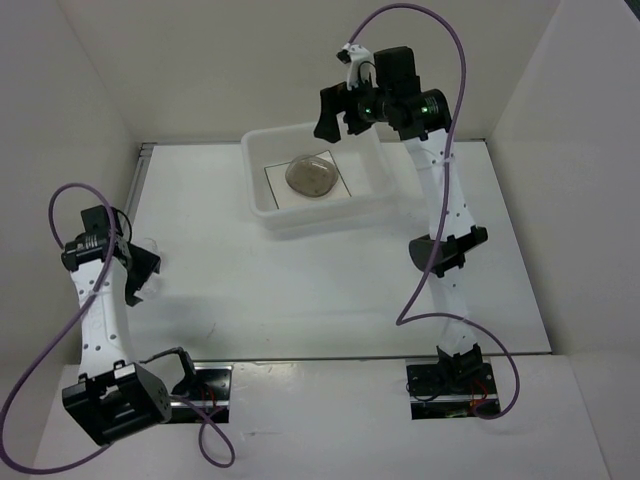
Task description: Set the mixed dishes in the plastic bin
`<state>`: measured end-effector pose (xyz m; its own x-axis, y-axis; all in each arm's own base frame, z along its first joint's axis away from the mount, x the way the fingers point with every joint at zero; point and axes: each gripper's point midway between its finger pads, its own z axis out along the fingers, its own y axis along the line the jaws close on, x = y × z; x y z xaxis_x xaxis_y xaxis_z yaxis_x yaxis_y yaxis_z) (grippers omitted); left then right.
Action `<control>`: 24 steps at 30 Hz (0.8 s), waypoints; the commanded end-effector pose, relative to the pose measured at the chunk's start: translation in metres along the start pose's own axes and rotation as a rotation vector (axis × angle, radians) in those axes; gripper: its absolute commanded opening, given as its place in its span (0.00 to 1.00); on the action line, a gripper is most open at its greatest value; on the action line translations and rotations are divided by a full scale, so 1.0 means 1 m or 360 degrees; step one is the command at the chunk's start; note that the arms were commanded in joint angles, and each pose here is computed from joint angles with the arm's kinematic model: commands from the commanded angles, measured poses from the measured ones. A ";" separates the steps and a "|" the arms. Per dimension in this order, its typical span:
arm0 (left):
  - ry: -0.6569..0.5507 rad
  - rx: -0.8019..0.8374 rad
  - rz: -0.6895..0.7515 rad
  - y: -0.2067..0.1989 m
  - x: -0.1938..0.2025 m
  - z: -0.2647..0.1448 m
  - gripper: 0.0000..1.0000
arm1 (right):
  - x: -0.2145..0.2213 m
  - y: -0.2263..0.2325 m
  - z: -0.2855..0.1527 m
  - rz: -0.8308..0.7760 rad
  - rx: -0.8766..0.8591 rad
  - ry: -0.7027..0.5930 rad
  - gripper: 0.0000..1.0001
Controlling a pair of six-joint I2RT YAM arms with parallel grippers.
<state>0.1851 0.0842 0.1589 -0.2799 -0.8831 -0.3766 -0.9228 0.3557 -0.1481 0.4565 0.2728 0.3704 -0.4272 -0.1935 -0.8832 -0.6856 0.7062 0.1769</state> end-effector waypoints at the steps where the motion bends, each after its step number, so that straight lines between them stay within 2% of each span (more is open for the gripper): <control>1: -0.0014 -0.0045 -0.0138 0.009 0.005 -0.003 0.74 | -0.016 0.027 -0.038 -0.0082 -0.0018 -0.0064 1.00; 3: 0.0055 -0.0072 -0.0197 0.010 0.015 0.005 0.74 | -0.016 0.027 -0.038 -0.0082 -0.0018 -0.0064 1.00; 9: 0.0083 -0.0109 -0.0384 -0.004 0.011 0.023 0.74 | -0.011 0.028 -0.039 -0.0084 -0.0033 -0.0032 1.00; 16: -0.0078 -0.0236 -0.0593 0.007 -0.017 0.020 0.74 | -0.009 0.025 -0.044 -0.0077 0.0018 -0.0016 1.00; 24: 0.0007 -0.0257 -0.0735 0.009 -0.005 0.045 0.74 | -0.008 0.025 -0.044 -0.0071 0.0017 -0.0002 1.00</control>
<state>0.1894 0.1024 0.1261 0.1103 -0.9443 -0.3100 -0.9873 -0.0682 -0.1437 0.4376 0.2699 0.3702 -0.4445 -0.2344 -0.8646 -0.6876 0.7079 0.1616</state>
